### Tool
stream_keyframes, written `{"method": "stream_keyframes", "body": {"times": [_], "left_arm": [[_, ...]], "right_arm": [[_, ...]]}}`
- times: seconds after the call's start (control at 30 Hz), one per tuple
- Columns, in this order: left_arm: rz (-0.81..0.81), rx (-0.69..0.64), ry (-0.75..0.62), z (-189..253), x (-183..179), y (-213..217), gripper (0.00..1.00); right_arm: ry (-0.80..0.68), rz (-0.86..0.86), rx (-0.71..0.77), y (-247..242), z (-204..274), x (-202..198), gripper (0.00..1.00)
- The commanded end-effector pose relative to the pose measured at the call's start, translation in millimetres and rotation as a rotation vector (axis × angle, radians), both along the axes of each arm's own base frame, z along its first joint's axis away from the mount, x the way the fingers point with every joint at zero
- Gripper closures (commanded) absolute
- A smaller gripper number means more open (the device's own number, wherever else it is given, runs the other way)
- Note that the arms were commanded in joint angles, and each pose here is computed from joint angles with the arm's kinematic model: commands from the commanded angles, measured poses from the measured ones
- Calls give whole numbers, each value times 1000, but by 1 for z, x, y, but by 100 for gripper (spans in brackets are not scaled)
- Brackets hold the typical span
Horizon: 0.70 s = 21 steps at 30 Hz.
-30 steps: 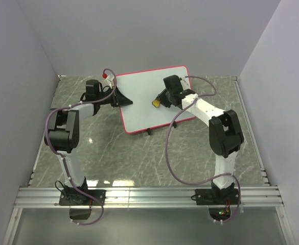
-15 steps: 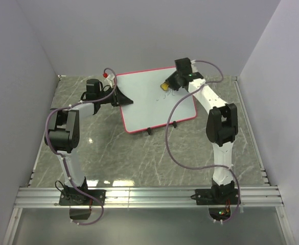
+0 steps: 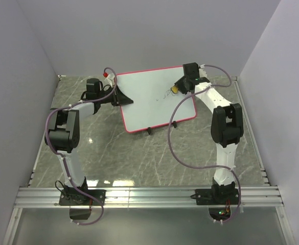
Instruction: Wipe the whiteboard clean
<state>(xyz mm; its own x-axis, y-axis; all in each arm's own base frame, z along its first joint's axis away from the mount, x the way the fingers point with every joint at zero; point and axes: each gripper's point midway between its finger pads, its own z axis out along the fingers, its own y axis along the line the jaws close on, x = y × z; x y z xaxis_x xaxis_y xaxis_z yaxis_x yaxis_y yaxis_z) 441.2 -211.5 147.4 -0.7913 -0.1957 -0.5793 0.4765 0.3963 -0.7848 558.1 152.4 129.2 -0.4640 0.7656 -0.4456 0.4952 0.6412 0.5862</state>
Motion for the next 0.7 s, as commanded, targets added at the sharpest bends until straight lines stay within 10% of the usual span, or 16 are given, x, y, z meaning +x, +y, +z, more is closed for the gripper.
{"method": "stream_keyframes", "body": {"times": [0.0,0.27,0.67], "left_arm": [[16,54,-40,-18,10,4,100],[14,40,-40,-18,13,2,100],[17,36,-42,-17,15,3,100]], "right_arm": [[165,162,30,71,-50,-54,100],[228,305,133,155,-48,-102,100],[231,184,73,94,-52,-86,100]]}}
